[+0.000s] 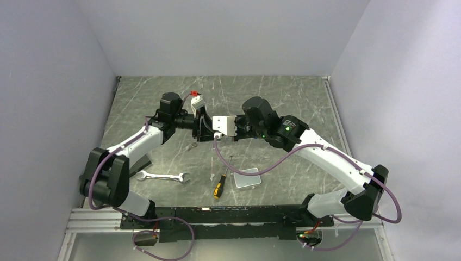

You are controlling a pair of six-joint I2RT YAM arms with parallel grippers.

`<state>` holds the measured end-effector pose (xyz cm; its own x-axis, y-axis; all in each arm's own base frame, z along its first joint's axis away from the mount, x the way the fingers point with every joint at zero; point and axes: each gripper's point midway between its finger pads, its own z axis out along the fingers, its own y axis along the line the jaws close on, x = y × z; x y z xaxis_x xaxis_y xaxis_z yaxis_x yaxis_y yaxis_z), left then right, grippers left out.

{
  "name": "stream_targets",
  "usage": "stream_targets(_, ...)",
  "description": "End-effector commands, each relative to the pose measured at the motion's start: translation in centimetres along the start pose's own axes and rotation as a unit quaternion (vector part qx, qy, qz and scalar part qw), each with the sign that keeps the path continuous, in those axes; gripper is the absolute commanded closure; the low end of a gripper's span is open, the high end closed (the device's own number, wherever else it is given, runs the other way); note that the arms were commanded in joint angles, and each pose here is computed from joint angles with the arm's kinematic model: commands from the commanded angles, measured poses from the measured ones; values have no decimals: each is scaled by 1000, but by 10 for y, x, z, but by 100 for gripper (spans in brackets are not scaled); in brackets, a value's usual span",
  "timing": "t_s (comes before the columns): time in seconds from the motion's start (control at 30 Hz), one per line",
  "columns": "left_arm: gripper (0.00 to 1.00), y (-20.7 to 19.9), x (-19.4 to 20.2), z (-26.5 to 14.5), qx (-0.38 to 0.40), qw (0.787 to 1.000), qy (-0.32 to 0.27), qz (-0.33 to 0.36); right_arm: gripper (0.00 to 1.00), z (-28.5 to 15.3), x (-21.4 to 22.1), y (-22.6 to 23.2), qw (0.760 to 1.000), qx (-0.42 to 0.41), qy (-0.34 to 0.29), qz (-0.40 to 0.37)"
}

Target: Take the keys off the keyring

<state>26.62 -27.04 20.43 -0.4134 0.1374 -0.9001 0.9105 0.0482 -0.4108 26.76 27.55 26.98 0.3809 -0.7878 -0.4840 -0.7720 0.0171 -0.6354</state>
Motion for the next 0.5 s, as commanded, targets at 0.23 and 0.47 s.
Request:
stream_targets(0.23, 74, -19, -23, 4, 48, 998, -36, -2, 100, -14, -20, -36, 997, 69, -25, 13)
stream_targets(0.47, 42, -14, -24, 5, 34, 998, -43, -9, 100, -15, -19, -35, 997, 70, -26, 19)
